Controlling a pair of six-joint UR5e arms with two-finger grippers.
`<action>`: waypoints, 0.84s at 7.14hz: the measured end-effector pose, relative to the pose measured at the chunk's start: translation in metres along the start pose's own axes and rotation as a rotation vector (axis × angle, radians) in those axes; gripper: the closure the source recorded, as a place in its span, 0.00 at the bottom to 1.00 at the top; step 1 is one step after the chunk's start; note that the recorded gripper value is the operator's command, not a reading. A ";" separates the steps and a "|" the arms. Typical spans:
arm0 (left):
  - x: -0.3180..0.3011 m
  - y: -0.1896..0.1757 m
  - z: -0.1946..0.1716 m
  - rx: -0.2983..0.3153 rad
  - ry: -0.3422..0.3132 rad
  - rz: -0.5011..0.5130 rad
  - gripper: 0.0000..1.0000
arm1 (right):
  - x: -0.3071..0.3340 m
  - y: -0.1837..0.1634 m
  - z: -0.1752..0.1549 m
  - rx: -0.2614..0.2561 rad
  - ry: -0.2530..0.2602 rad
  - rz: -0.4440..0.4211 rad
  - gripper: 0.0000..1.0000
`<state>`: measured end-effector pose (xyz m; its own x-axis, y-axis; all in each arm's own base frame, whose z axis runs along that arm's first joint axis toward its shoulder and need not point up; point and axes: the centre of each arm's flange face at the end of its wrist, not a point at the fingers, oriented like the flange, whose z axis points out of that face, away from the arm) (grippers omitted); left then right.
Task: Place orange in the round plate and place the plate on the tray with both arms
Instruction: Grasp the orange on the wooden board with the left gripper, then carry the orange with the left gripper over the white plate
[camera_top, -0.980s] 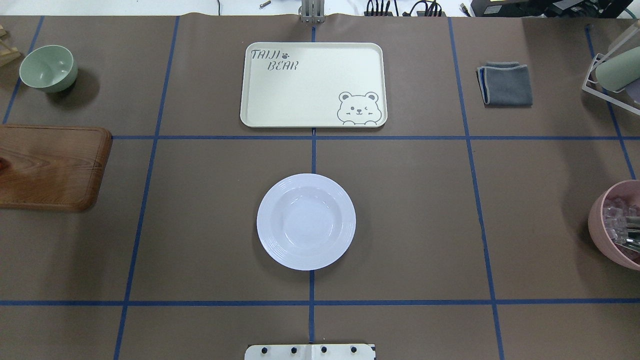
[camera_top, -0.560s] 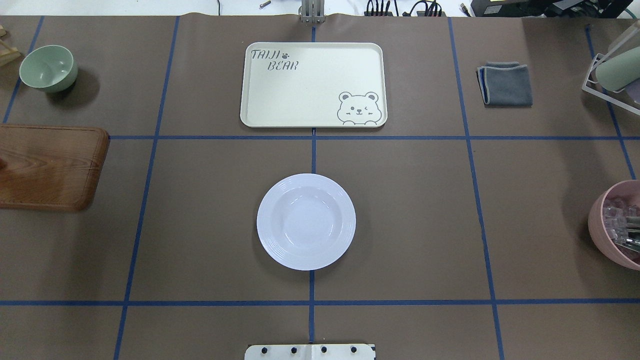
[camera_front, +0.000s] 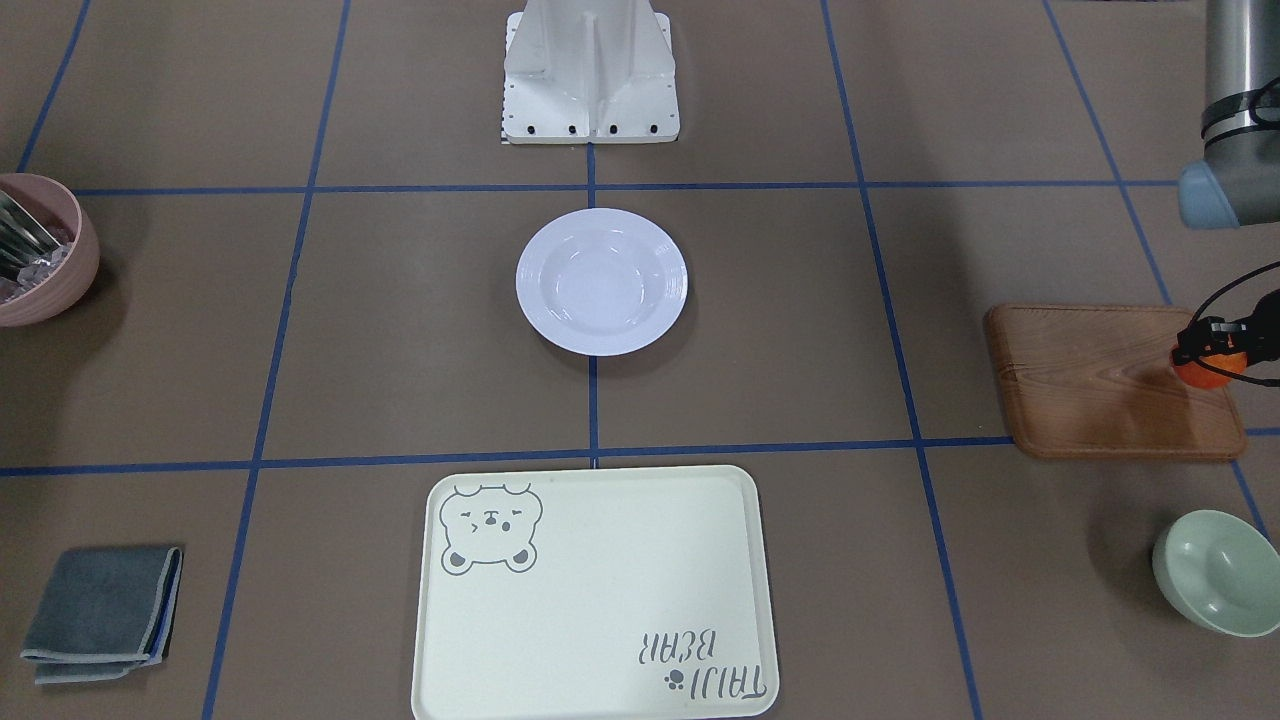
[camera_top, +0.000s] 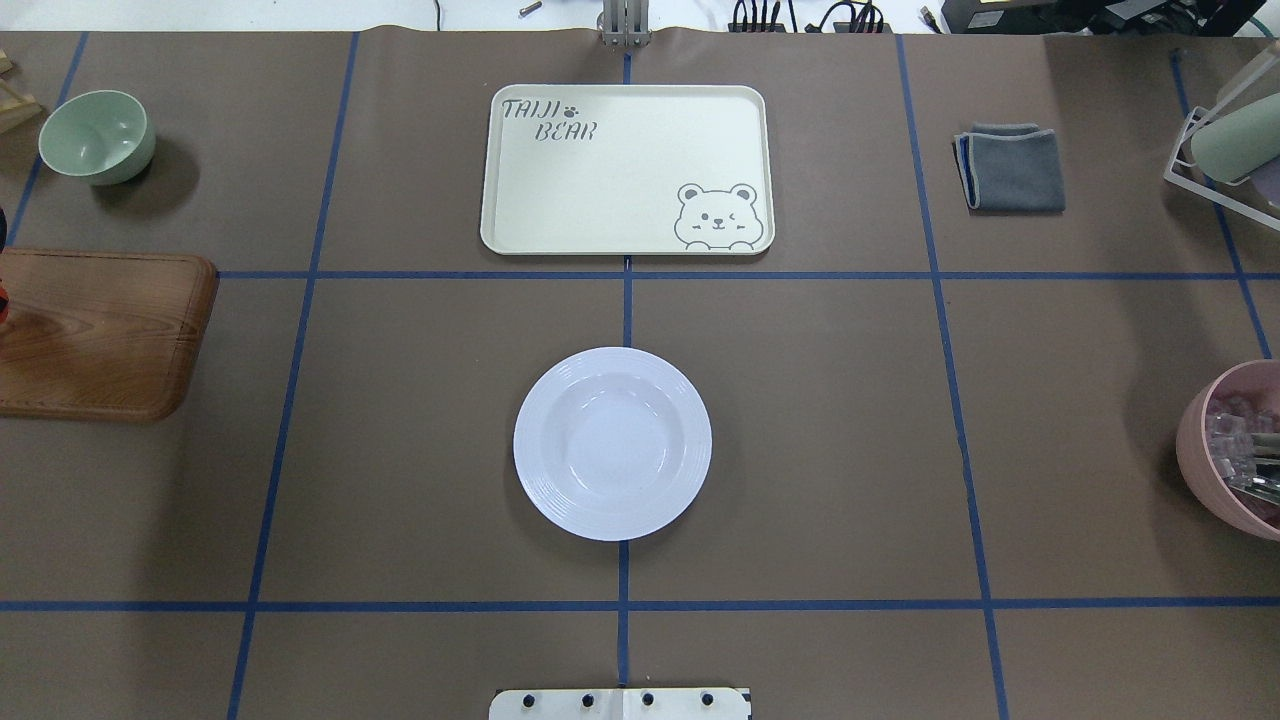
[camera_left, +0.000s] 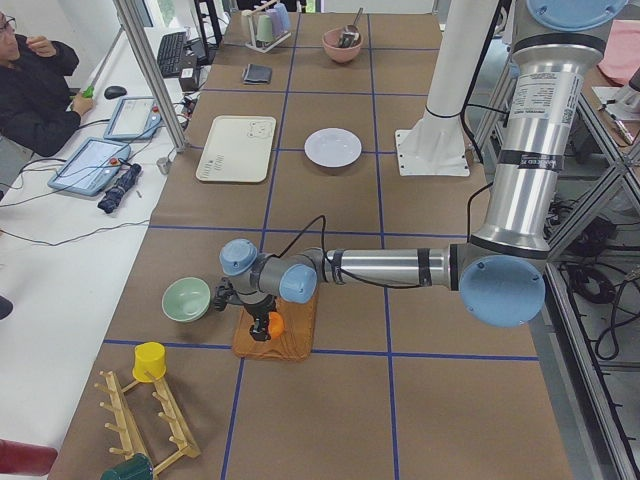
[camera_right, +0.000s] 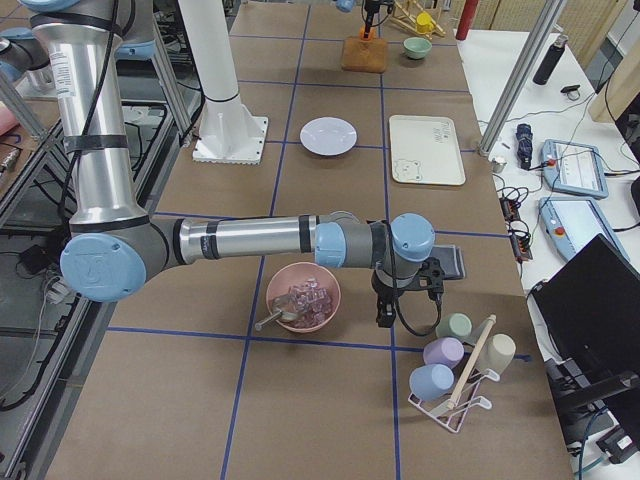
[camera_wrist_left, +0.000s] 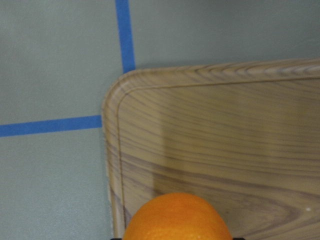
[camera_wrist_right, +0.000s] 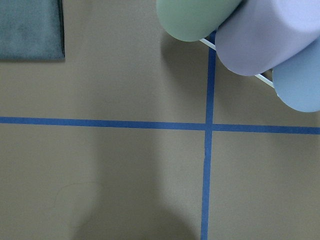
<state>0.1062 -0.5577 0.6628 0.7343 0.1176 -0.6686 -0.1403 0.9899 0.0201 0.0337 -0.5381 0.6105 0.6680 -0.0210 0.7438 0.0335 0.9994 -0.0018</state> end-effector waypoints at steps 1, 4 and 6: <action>0.018 -0.008 -0.020 0.010 0.000 -0.005 1.00 | 0.000 0.000 0.001 -0.002 -0.001 0.001 0.00; 0.101 -0.057 -0.092 0.080 0.033 -0.115 1.00 | 0.001 0.000 0.001 -0.003 -0.002 0.002 0.00; 0.191 -0.081 -0.123 0.083 0.105 -0.201 1.00 | 0.000 0.000 0.001 -0.001 -0.002 -0.001 0.00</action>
<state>0.1764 -0.6249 0.4417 0.6684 -0.0870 -0.7387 0.0602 0.9962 -0.0629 0.0330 -0.5381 0.6109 0.6664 -0.0224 0.7452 0.0351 0.9994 -0.0014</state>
